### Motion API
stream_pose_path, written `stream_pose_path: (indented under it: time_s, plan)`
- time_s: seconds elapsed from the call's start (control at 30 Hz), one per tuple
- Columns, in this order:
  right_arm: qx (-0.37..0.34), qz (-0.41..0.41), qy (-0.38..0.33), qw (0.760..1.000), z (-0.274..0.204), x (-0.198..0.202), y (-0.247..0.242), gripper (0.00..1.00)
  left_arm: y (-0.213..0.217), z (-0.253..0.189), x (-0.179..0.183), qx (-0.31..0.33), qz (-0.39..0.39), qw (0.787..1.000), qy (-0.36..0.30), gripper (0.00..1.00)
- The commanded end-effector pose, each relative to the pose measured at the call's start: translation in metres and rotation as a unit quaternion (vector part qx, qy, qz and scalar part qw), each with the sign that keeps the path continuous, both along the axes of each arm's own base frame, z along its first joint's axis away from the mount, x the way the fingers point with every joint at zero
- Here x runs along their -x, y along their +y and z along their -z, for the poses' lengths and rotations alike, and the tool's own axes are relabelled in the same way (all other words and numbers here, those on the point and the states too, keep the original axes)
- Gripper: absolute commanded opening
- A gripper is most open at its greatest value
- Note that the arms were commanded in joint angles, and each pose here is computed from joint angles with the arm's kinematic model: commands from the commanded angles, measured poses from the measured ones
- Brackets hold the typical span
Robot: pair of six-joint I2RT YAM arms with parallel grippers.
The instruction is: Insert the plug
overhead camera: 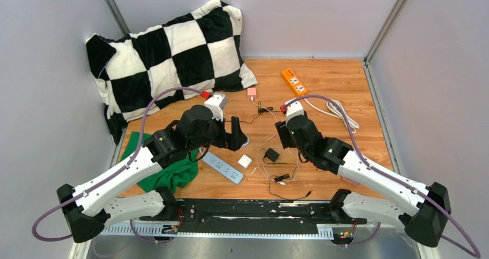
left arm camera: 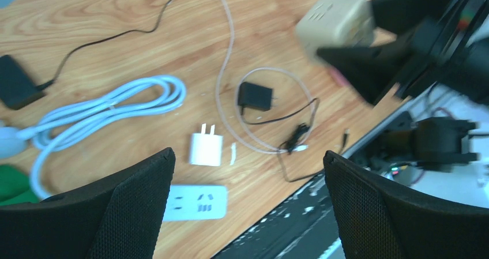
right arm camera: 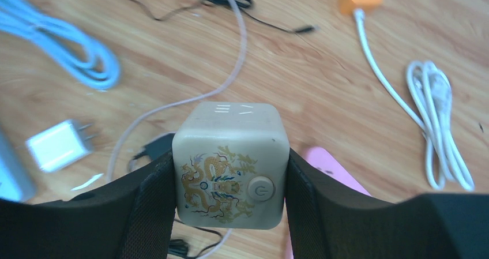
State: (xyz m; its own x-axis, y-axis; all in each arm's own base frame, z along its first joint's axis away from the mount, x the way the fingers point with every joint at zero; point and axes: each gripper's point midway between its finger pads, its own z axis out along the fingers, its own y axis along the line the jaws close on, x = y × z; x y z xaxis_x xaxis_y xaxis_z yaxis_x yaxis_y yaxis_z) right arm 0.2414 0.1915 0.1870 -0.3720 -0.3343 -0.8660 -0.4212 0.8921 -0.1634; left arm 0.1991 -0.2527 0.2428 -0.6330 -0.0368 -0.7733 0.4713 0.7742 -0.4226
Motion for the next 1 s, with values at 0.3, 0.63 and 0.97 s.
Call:
stream_pose_path:
  time_s: [0.3, 0.63, 0.97]
  plan:
    - [0.024, 0.147, 0.132, 0.98, 0.055, -0.026, -0.095, 0.0, 0.055, 0.026, 0.006, -0.119, 0.003, 0.99, -0.076, 1.0]
    - [0.024, 0.163, 0.165, 0.972, 0.072, -0.025, -0.12, 0.0, 0.084, 0.036, 0.006, -0.156, -0.013, 0.98, -0.123, 1.0]
    - [0.056, 0.186, 0.2, 0.96, 0.089, -0.024, -0.135, 0.0, 0.085, 0.039, 0.008, -0.156, -0.008, 0.98, -0.126, 1.0]
